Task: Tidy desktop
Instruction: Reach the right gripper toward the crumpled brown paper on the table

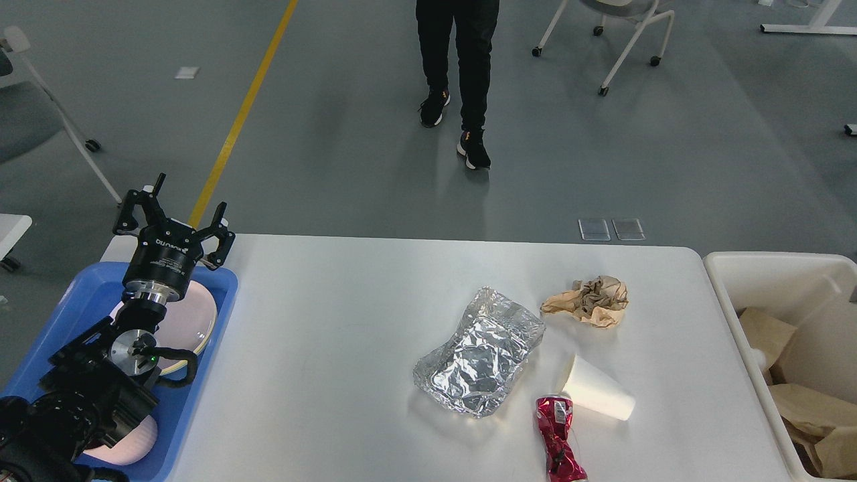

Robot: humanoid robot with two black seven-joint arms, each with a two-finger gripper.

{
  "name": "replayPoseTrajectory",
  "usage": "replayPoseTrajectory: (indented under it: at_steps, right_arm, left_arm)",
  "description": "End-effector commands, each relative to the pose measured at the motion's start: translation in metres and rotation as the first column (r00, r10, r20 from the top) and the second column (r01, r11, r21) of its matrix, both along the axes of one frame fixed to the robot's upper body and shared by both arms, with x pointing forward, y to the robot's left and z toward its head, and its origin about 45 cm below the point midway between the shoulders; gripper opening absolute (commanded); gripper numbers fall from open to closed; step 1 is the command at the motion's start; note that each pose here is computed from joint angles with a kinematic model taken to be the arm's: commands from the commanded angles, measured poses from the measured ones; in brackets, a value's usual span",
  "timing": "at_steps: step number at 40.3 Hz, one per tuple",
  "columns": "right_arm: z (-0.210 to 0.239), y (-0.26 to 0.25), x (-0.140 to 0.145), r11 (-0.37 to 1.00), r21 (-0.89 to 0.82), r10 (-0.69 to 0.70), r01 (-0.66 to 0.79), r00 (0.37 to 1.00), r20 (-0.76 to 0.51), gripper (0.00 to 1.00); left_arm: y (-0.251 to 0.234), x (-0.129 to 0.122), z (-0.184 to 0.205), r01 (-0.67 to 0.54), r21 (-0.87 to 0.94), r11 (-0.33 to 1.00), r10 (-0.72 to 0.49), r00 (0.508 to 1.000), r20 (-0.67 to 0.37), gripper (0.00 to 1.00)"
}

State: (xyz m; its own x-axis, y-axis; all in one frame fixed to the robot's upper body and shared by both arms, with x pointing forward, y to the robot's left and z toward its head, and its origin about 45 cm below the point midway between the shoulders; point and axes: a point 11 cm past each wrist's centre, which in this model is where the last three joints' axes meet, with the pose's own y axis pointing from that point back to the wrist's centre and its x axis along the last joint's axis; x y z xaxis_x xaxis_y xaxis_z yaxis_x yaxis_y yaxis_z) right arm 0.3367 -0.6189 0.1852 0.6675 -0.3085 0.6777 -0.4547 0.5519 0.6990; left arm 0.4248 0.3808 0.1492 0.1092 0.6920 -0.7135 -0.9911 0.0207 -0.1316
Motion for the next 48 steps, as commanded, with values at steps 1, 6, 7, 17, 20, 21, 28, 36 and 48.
replayPoseTrajectory:
  at_steps: [1, 6, 7, 17, 20, 21, 28, 36, 48]
  right_arm:
    - [0.03, -0.004, -0.002, 0.99, 0.119, -0.074, 0.074, 0.997, -0.005, 1.0]
    - [0.049, 0.013, -0.012, 0.942, 0.309, -0.115, 0.129, 0.991, -0.063, 1.0]
    - [0.055, 0.019, -0.01, 0.931, 0.343, -0.111, 0.126, 0.992, -0.062, 1.0]
    - [0.09, 0.077, 0.002, 0.813, 0.571, 0.001, 0.113, 0.98, -0.197, 1.0]
    - [0.096, 0.097, 0.007, 0.783, 0.614, 0.051, 0.098, 0.974, -0.221, 1.0]
    - [0.097, 0.103, 0.008, 0.774, 0.627, 0.07, 0.093, 0.971, -0.23, 1.0]
    - [0.084, 0.153, 0.019, 0.76, 0.647, 0.19, 0.057, 0.933, -0.306, 1.0]
    - [0.077, 0.205, 0.037, 0.771, 0.637, 0.288, -0.003, 0.894, -0.344, 1.0]
    - [0.063, 0.297, 0.052, 0.754, 0.651, 0.437, -0.093, 0.81, -0.39, 1.0]
  left_arm:
    - [0.0, 0.0, 0.0, -0.001, 0.0, 1.0, 0.001, 1.0, 0.001, 0.96]
    - [0.0, 0.0, 0.0, 0.0, 0.0, 1.0, 0.0, 1.0, 0.0, 0.96]
    - [0.0, 0.0, 0.0, 0.0, 0.0, 1.0, 0.0, 1.0, 0.0, 0.96]
    - [0.0, 0.0, 0.0, 0.0, 0.0, 1.0, 0.0, 1.0, 0.0, 0.96]
    - [0.0, 0.0, 0.0, 0.0, 0.0, 1.0, 0.0, 1.0, 0.0, 0.96]
    - [0.0, 0.0, 0.0, 0.0, 0.0, 1.0, 0.0, 1.0, 0.0, 0.96]
    - [0.0, 0.0, 0.0, 0.0, 0.0, 1.0, 0.0, 1.0, 0.0, 0.96]
    - [0.0, 0.0, 0.0, 0.0, 0.0, 1.0, 0.0, 1.0, 0.0, 0.96]
    - [0.0, 0.0, 0.0, -0.001, 0.0, 1.0, 0.001, 1.0, 0.001, 0.96]
